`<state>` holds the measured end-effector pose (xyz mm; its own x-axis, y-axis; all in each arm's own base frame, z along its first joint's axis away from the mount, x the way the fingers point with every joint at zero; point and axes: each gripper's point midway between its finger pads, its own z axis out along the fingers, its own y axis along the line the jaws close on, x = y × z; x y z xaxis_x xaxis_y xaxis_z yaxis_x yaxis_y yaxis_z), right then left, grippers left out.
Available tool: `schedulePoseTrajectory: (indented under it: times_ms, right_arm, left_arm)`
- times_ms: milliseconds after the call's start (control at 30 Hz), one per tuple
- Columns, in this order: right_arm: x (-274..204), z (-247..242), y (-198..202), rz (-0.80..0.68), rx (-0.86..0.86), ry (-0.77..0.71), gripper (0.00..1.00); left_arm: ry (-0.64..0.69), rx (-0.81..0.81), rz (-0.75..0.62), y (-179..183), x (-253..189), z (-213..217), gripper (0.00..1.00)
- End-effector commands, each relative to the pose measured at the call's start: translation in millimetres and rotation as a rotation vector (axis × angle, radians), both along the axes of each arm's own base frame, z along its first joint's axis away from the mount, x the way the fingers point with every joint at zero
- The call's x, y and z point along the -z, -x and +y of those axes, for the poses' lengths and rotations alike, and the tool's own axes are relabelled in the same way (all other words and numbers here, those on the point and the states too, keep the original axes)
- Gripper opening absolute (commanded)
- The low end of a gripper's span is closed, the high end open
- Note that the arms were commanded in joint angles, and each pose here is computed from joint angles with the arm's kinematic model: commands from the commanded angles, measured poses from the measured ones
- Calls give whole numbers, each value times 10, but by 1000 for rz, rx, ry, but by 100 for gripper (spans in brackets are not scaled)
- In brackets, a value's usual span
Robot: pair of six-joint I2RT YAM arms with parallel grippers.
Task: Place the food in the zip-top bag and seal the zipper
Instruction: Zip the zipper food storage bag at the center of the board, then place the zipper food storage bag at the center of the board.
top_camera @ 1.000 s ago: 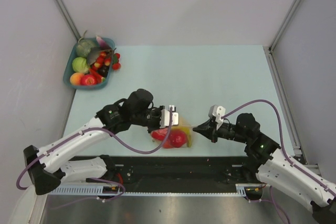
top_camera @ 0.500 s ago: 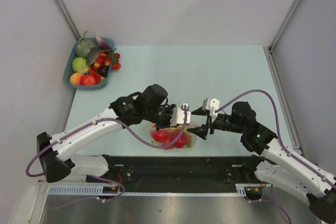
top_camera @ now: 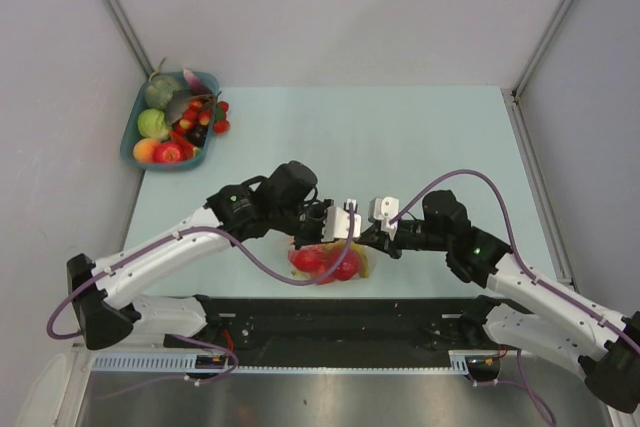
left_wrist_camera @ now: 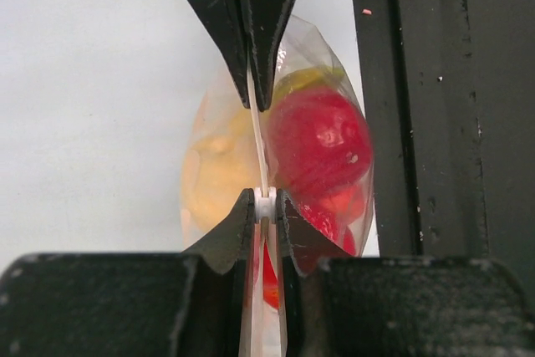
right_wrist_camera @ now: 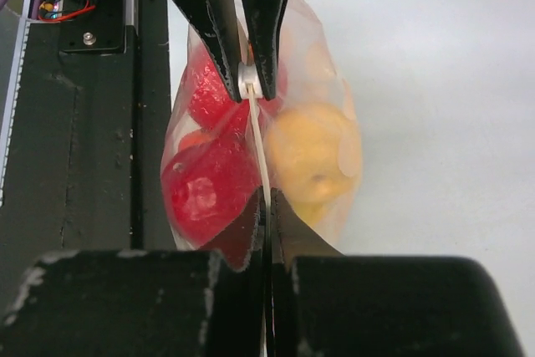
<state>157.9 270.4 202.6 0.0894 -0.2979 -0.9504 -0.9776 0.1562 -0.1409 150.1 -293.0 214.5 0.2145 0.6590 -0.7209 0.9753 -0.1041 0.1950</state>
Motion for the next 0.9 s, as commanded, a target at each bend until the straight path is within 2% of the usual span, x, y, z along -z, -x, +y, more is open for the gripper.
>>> schedulePoseTrajectory:
  times_ms: [0,67,367,667,867]
  right_arm:
    - [-217,-104,-123,-83,45,-15,0]
    - [-222,-158,-115,-88,45,-12,0]
    - [-176,-368,-181,-96,83,13,0]
    - [-231,-546,-272,-122,127,34,0]
    - [-276,-582,-330,-130,148,37,0]
  left_arm:
    - [-47,-23,-67,-9,-39,306,5]
    - [-65,-54,-66,-28,16,469,8]
    - [-132,-143,-120,-120,143,971,8]
    - [-168,-228,-159,-257,177,1263,8]
    - [-148,-281,-171,-310,137,1296,8]
